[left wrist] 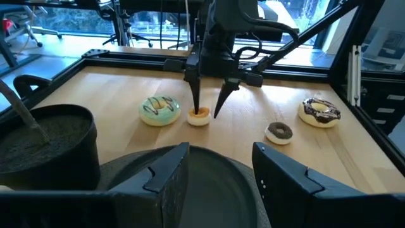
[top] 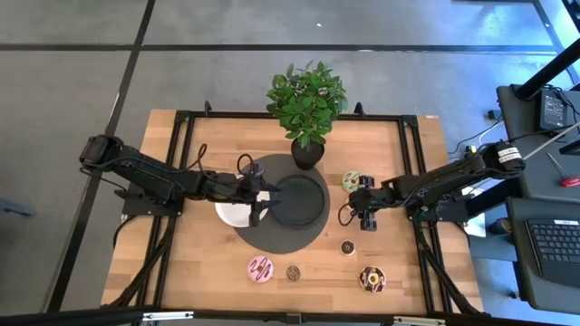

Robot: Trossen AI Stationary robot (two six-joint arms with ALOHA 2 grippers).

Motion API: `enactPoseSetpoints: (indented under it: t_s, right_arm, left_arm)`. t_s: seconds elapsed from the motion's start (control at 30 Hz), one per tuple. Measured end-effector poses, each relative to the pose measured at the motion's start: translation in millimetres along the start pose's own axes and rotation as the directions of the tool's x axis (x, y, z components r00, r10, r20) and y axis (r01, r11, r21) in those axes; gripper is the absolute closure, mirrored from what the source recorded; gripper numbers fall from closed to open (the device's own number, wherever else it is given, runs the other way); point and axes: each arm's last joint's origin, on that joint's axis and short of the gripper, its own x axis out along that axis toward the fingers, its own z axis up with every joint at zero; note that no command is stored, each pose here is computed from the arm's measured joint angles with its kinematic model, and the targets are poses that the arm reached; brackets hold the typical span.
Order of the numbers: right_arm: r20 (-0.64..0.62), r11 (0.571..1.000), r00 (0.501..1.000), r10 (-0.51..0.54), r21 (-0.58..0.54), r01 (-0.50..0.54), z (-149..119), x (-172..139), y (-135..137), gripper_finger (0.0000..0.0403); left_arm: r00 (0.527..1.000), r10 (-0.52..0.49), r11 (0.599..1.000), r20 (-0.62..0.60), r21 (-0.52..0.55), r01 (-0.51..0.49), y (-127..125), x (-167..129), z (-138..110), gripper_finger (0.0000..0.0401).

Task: Pick & Place donuts
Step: Put the small orange donut on the black plate

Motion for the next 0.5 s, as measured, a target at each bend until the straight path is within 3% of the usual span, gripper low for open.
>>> enactPoseSetpoints:
  t_s: [0.5]
  right_arm:
    - [-0.003, 1.0, 1.0, -0.001, -0.007, 0.001, -0.3, -0.2, -0.1, 0.0364]
  left_arm:
    - [1.0, 0.0, 1.0, -0.005, 0.001, 0.0, 0.1, 0.0, -0.5, 0.0232]
